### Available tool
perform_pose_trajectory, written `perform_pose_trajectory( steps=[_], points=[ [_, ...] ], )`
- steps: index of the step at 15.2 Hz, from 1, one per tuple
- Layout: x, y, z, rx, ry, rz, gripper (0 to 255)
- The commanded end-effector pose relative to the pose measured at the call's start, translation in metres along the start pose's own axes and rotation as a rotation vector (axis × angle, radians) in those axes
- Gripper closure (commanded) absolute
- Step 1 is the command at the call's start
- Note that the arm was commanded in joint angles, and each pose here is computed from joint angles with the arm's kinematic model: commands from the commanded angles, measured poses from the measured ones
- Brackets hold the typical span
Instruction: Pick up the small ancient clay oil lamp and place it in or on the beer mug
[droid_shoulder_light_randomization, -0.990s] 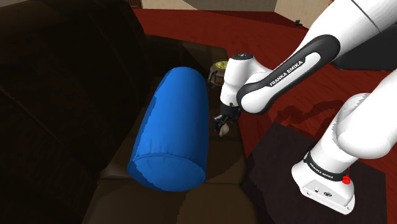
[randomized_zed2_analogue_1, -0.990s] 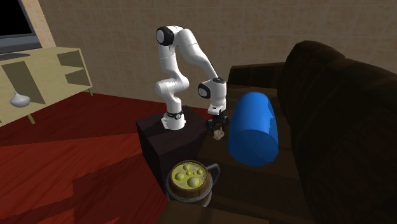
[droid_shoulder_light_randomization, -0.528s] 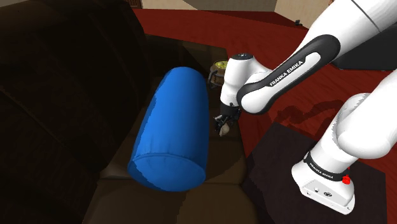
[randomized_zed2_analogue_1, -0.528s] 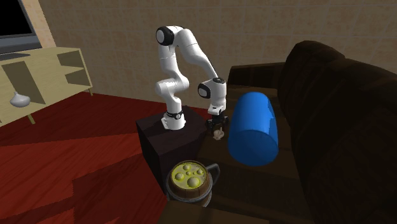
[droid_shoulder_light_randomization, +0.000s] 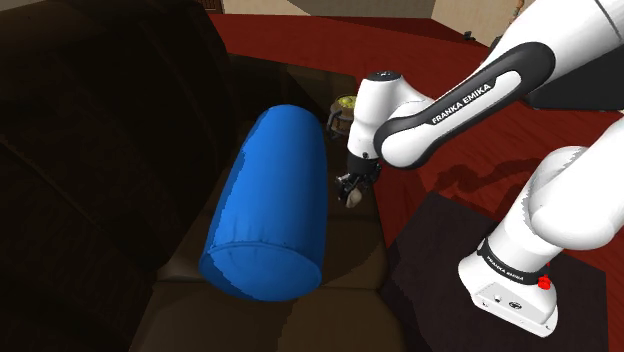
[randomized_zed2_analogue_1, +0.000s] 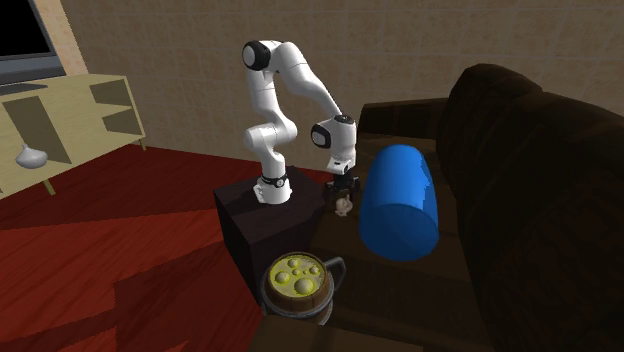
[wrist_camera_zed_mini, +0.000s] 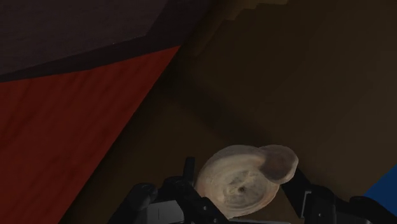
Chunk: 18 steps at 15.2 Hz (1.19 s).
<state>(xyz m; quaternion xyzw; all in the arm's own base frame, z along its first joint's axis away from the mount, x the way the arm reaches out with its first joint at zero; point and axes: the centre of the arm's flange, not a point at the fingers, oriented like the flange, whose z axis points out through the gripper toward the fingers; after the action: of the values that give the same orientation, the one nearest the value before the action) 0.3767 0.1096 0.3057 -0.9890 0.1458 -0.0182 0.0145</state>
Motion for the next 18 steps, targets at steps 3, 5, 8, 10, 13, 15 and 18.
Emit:
perform_pose_trajectory(
  steps=[3, 5, 8, 10, 13, 15, 18],
  points=[
    [0.001, 0.0, -0.021, 0.0, -0.001, 0.0, 255],
    [0.002, -0.001, -0.032, 0.0, -0.001, 0.0, 255],
    [0.002, -0.001, -0.037, 0.0, 0.0, 0.0, 255],
    [0.008, -0.012, -0.026, -0.03, -0.012, 0.017, 0],
    [0.019, -0.031, 0.0, -0.086, -0.033, 0.049, 0],
    [0.019, -0.03, 0.011, -0.086, -0.033, 0.049, 0],
    [0.018, -0.029, 0.027, -0.086, -0.033, 0.049, 0]
  ],
)
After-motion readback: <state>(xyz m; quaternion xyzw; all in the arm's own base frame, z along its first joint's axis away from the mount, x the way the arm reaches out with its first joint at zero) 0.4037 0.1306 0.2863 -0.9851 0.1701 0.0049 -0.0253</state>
